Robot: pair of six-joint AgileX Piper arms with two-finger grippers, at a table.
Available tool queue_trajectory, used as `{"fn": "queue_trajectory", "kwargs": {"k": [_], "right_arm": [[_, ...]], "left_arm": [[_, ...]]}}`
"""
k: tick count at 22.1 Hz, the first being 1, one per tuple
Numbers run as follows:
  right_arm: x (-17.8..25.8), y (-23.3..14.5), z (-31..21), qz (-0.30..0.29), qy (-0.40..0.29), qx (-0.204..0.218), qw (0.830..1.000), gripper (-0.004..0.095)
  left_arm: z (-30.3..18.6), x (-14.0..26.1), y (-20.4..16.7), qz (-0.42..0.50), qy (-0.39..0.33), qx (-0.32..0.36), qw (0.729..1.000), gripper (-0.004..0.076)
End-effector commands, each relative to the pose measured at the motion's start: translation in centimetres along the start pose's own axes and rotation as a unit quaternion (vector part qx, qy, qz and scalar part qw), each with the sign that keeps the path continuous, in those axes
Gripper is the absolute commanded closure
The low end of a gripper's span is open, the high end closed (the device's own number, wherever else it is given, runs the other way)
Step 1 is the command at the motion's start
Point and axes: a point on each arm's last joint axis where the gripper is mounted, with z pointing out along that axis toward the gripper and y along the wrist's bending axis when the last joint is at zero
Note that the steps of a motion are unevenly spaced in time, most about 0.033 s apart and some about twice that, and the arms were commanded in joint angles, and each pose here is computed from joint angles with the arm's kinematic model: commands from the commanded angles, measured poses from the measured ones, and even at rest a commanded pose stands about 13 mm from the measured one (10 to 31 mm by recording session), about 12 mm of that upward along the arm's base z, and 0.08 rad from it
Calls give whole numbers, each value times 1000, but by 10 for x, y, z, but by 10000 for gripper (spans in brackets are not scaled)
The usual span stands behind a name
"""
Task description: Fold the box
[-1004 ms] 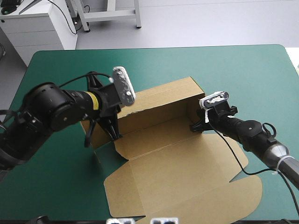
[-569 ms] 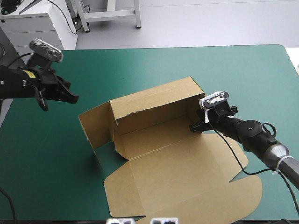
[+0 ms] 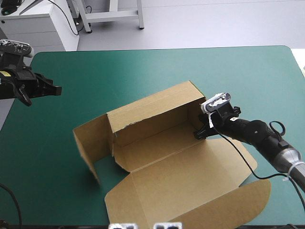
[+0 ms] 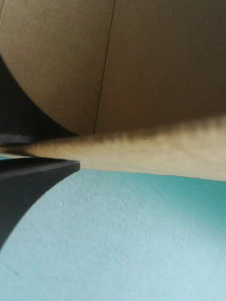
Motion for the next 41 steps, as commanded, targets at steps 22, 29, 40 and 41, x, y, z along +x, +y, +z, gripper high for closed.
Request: {"fn": "queue_trajectory", "kwargs": {"k": [22,29,40,41], "right_arm": [[-43,-53,20,193,316,26,928,926],[-53,-61,36,191,305,30,932,829],[-87,-60,12,132,300,9,945,116],[-90,-59,12,129,295,1,947,116]], "left_arm": [[-19,-5,-11,-5,-33,21,999,719],[-19,-6,-13,-8,-38,32,999,719],[-17,-6,-12,-10,-40,31,999,720],[-17,-7,-12,-10,-40,33,999,720]]}}
